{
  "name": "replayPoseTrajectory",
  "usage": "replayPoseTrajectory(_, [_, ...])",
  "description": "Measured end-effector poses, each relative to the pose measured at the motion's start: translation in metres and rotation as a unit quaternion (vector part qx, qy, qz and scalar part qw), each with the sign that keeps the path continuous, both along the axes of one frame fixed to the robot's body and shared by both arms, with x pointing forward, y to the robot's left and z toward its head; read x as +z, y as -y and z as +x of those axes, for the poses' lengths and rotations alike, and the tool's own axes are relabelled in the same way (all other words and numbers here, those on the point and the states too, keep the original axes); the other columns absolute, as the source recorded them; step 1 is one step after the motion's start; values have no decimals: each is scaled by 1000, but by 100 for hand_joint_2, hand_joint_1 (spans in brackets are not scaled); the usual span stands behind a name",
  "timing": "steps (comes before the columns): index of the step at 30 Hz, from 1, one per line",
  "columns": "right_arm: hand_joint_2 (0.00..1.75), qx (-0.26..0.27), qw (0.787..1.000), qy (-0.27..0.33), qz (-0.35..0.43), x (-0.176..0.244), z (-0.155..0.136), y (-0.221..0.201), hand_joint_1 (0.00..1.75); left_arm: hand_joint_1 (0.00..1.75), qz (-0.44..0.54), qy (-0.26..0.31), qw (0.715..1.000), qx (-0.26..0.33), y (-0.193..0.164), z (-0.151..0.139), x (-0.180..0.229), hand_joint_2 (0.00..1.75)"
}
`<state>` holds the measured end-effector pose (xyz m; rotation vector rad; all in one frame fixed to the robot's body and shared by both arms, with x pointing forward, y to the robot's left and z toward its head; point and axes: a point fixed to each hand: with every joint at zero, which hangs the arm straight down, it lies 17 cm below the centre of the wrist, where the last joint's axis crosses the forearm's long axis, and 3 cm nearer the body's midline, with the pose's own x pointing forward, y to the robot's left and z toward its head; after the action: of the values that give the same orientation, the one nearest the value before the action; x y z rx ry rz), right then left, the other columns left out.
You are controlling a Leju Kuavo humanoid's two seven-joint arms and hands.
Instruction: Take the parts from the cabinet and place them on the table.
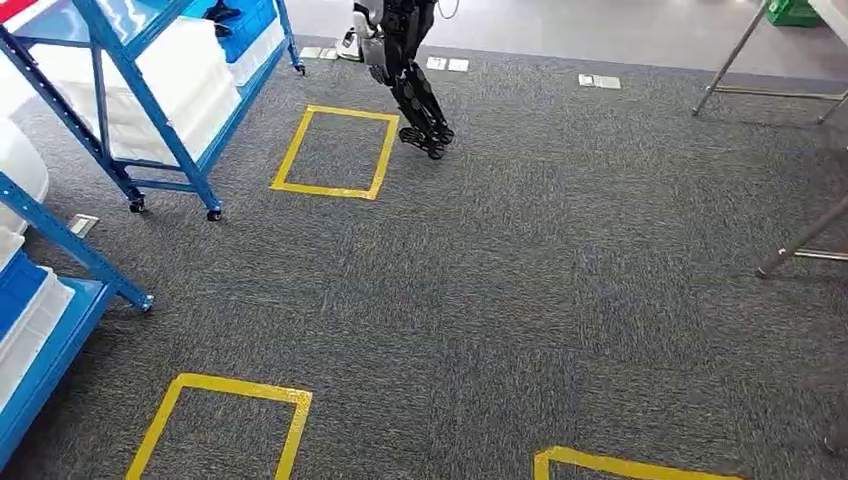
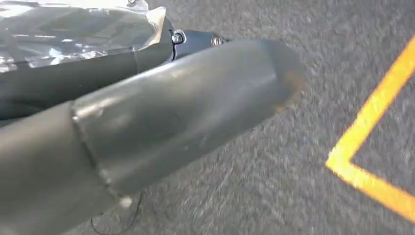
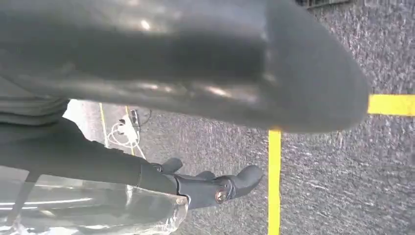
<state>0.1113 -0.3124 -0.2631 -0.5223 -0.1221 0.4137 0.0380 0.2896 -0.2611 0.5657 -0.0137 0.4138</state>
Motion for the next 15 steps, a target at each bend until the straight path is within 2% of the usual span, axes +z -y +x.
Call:
replayPoseTrajectory(6, [0,-7,1000,-11,-5,-3,-17,8,0,0,3,0,1000,-6,0,4,1,0])
replayPoseTrajectory(15, [0,-9,1000,-8,-11,-2,-17,11,0,0,9,0,1000,-30,-3,4,2,0])
